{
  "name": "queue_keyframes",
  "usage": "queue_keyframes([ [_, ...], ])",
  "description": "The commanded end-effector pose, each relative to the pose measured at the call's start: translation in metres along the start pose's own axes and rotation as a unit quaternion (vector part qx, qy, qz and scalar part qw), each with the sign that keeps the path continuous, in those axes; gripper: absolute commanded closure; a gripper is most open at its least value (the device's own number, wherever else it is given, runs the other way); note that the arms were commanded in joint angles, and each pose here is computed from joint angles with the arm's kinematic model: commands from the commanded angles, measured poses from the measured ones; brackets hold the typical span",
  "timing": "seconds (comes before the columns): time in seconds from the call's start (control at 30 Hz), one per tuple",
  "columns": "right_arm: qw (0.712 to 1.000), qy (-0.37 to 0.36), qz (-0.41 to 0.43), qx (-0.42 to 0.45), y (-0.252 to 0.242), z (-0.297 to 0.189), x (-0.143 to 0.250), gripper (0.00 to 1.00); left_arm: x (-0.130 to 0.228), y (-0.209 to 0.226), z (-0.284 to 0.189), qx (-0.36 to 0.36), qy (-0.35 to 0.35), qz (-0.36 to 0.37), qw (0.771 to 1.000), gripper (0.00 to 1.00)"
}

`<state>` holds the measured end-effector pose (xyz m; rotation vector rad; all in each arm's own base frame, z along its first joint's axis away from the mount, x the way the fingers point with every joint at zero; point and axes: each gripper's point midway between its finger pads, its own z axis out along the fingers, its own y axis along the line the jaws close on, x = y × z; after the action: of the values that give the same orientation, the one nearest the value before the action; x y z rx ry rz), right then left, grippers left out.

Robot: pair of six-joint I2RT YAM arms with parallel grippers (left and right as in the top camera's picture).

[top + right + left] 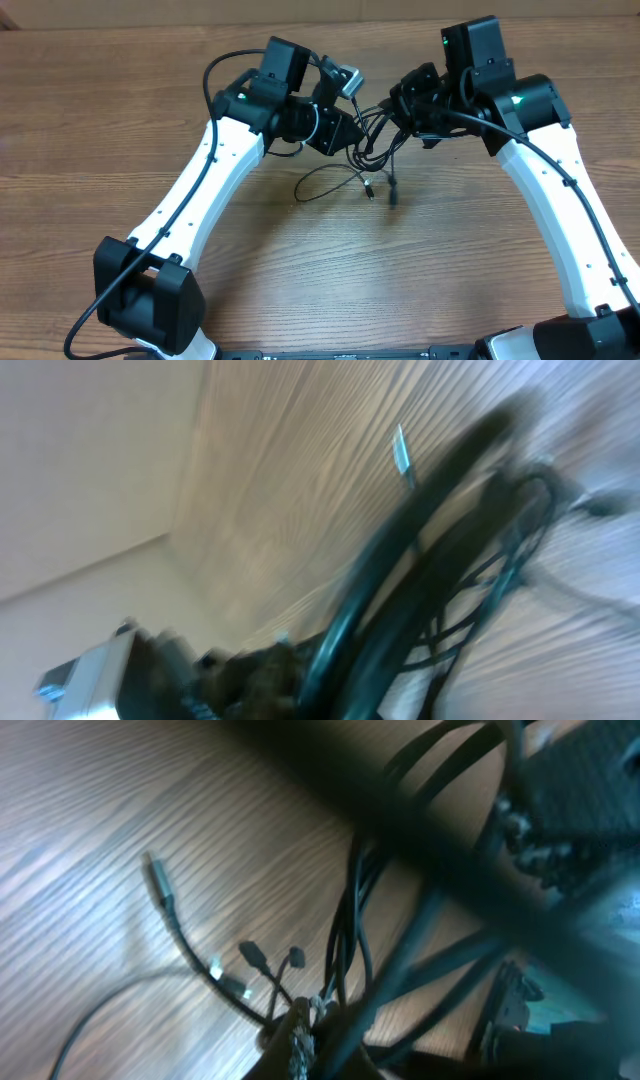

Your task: Untangle cables

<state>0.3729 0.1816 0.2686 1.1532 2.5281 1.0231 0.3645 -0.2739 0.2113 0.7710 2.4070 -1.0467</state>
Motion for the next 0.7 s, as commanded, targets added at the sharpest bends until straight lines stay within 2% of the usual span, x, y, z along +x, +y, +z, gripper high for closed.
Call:
queue_keyframes([
  [0.0, 0.984, -0.124, -0.114, 0.052, -0.021, -0.024, -0.064, 0.77, -0.008, 0.019, -0.066, -0.080, -0.051, -0.049, 0.994, 0.96],
  [0.03, 0.975, -0.128, -0.172, 0.063, -0.023, -0.027, -0.070, 0.60, -0.006, 0.014, -0.076, -0.083, -0.056, -0.050, 0.994, 0.96],
  [0.07, 0.969, -0.123, -0.203, 0.068, -0.025, -0.027, -0.071, 0.48, -0.003, 0.008, -0.085, -0.084, -0.057, -0.050, 0.994, 0.96],
  [0.1, 0.964, -0.090, -0.242, 0.055, -0.023, -0.025, -0.062, 0.32, 0.002, -0.001, -0.093, -0.084, -0.055, -0.052, 0.994, 0.96],
  [0.13, 0.961, -0.067, -0.264, 0.039, -0.019, -0.024, -0.053, 0.27, 0.005, -0.004, -0.095, -0.083, -0.051, -0.055, 0.994, 0.96],
  [0.2, 0.934, 0.011, -0.357, -0.026, -0.004, -0.021, -0.020, 0.19, 0.010, -0.006, -0.097, -0.081, -0.045, -0.074, 0.993, 0.96],
  [0.33, 0.924, 0.056, -0.379, -0.019, -0.010, -0.008, 0.005, 0.19, 0.003, -0.008, -0.099, -0.077, -0.060, -0.081, 0.992, 0.96],
  [0.47, 0.921, 0.112, -0.373, 0.013, -0.030, 0.019, 0.015, 0.21, -0.016, -0.013, -0.126, -0.083, -0.101, -0.098, 0.987, 0.96],
  [0.57, 0.907, 0.150, -0.394, 0.017, -0.036, 0.038, 0.029, 0.23, -0.017, -0.016, -0.132, -0.084, -0.110, -0.102, 0.985, 0.96],
  [0.63, 0.858, 0.197, -0.474, -0.020, -0.035, 0.044, 0.053, 0.22, -0.017, -0.016, -0.132, -0.082, -0.111, -0.113, 0.984, 0.96],
  [0.67, 0.847, 0.205, -0.490, -0.023, -0.036, 0.047, 0.058, 0.22, -0.017, -0.016, -0.132, -0.082, -0.112, -0.116, 0.984, 0.96],
])
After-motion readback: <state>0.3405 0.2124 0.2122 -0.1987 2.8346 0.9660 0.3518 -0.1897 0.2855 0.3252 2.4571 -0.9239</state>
